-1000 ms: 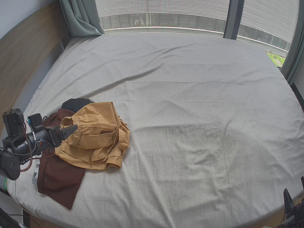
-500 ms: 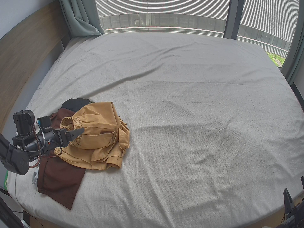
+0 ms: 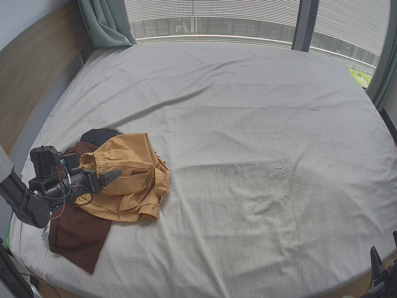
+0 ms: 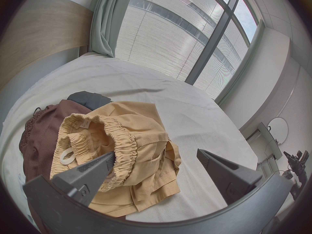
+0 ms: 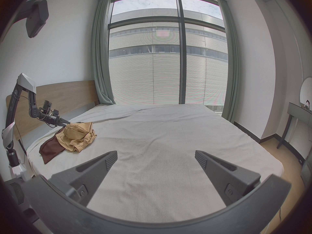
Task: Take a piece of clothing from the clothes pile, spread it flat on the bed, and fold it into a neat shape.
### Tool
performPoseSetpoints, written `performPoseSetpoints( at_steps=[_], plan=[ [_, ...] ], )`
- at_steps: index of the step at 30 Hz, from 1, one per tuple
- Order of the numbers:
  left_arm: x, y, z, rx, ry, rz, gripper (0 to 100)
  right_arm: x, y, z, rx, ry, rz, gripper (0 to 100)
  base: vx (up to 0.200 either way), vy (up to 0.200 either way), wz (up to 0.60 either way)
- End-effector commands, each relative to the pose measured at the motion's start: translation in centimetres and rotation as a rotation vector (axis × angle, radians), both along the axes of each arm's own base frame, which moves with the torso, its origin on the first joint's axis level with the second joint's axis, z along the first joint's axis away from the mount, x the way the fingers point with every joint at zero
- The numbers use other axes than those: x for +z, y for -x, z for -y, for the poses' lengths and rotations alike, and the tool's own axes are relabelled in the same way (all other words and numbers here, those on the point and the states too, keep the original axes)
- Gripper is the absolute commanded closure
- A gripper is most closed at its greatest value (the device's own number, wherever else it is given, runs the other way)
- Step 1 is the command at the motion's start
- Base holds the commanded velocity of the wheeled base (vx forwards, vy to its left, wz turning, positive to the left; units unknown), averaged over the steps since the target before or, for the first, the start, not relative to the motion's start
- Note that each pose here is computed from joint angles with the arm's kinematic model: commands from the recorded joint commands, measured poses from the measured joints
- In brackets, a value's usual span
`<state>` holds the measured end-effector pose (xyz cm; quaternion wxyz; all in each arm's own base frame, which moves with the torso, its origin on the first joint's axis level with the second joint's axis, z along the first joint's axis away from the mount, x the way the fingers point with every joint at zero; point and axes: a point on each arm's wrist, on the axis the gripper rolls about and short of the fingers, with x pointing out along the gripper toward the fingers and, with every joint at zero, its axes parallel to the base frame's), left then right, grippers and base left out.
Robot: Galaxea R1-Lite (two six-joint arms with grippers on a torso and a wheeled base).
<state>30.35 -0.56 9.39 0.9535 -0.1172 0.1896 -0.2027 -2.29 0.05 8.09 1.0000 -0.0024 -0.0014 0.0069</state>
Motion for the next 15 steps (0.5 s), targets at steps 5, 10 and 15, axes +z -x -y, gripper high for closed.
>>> performPoseSetpoints(
  at_steps=[5, 10, 15],
  plan=[
    [-0.9, -0.9, 0.8, -0.027, -0.006, -0.015, 0, -0.5, 0.0, 0.0, -0.002, 0.000, -0.004, 0, 0.000, 0.000, 0.00],
    [-1.6, -1.4, 1.3, -0.040, -0.004, -0.008, 0, -0.5, 0.0, 0.0, -0.002, 0.000, -0.004, 0, 0.000, 0.000, 0.00],
    [-2.4, -2.1, 1.3, -0.036, -0.003, 0.019, 0, -0.5, 0.0, 0.0, -0.002, 0.000, -0.004, 0, 0.000, 0.000, 0.00]
  ],
)
